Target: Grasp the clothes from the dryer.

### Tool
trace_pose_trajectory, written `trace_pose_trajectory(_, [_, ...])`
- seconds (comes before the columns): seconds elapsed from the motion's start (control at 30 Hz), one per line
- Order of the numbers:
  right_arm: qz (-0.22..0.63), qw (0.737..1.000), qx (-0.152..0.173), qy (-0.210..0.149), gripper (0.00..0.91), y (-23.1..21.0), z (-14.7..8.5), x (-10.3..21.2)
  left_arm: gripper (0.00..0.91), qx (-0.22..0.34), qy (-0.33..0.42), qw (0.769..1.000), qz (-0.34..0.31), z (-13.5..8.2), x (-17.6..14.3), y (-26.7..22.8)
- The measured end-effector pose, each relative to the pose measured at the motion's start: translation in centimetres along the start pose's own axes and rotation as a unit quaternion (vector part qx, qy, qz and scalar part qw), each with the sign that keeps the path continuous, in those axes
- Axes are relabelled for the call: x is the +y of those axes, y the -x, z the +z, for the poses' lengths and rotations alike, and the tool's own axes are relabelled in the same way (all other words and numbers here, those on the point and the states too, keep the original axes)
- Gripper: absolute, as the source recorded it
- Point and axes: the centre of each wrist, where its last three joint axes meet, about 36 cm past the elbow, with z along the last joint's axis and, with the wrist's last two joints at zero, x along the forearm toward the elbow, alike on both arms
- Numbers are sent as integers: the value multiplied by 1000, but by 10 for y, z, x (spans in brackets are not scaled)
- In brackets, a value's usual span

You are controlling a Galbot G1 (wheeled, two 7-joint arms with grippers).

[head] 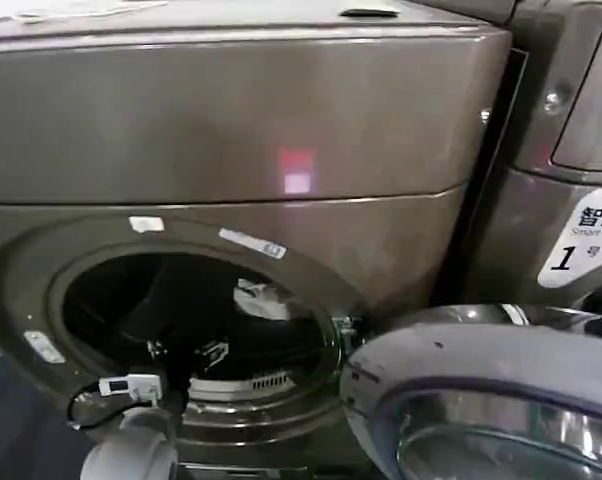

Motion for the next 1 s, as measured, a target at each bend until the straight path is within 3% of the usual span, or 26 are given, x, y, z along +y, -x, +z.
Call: trace_pose_trajectory(1.0, [-9,1000,-6,-1,907,-2,-5,6,907,68,10,998,6,-22,2,187])
